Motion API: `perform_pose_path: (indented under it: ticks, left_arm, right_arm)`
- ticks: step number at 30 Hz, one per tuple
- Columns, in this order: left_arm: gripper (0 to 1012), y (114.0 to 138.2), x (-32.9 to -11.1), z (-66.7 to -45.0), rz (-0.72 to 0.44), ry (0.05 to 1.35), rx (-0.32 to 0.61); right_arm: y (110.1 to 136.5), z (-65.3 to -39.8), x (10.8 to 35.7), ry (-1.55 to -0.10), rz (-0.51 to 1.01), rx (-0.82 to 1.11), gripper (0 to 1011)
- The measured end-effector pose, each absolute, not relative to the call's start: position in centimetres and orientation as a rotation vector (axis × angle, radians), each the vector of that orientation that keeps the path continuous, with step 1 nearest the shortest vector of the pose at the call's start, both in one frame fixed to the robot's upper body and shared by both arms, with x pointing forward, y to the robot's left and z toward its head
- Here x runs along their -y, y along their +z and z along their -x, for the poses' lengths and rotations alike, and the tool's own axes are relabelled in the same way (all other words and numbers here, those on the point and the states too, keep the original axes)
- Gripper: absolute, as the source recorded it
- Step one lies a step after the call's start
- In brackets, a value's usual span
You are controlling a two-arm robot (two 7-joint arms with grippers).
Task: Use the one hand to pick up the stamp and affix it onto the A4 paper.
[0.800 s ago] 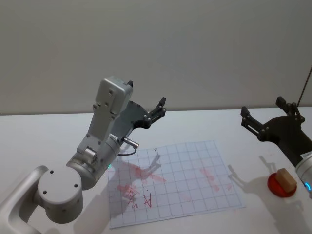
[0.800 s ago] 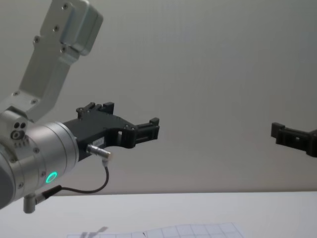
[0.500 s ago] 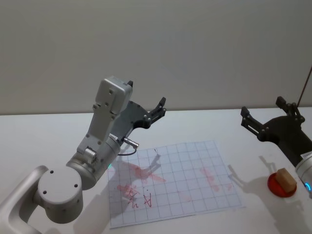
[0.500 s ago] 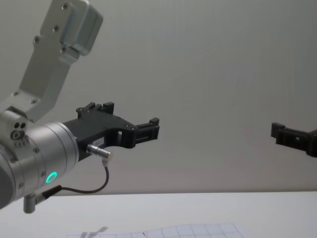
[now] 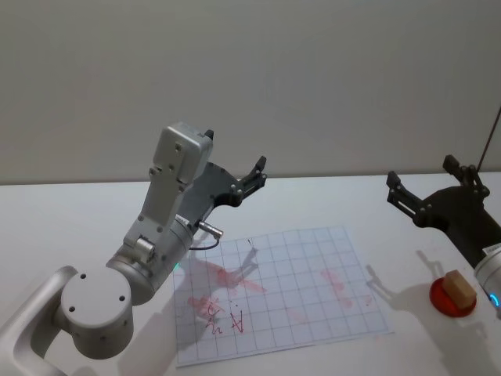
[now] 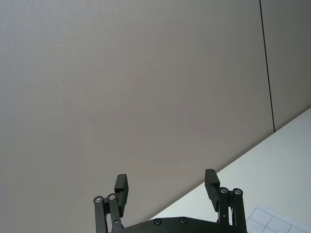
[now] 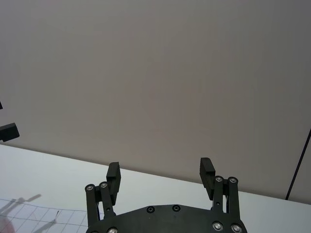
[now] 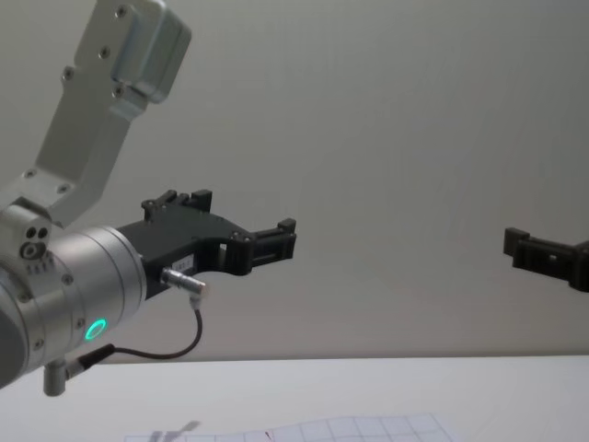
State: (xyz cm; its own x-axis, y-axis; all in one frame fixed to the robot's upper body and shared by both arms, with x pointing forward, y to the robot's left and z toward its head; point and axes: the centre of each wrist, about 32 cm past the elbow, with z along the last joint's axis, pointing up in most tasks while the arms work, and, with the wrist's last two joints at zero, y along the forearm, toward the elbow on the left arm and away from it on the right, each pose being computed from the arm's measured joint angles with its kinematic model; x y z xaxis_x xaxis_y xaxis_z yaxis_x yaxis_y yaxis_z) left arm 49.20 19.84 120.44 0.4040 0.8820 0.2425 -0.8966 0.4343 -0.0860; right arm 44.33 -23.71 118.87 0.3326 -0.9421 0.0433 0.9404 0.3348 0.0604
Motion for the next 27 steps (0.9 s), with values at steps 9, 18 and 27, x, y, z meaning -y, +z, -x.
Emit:
perform_pose_path:
  ticks: [9,18,27]
  left_arm:
    - [1001,120.44,-19.84,-49.2,-0.061,1.124,0.268]
    - [1001,120.44,-19.84,-49.2,-0.061,1.124,0.268]
    - [1001,120.44,-19.84,-49.2,-0.061,1.124,0.268]
  right_arm:
    - [118.87,-44.33,23.71,-1.229,-0.026,0.075,1001]
    - [118.87,-44.33,23.71,-1.23,-0.026,0.075,1001]
    - [118.87,-44.33,23.73,-1.23,-0.026,0.075,1001]
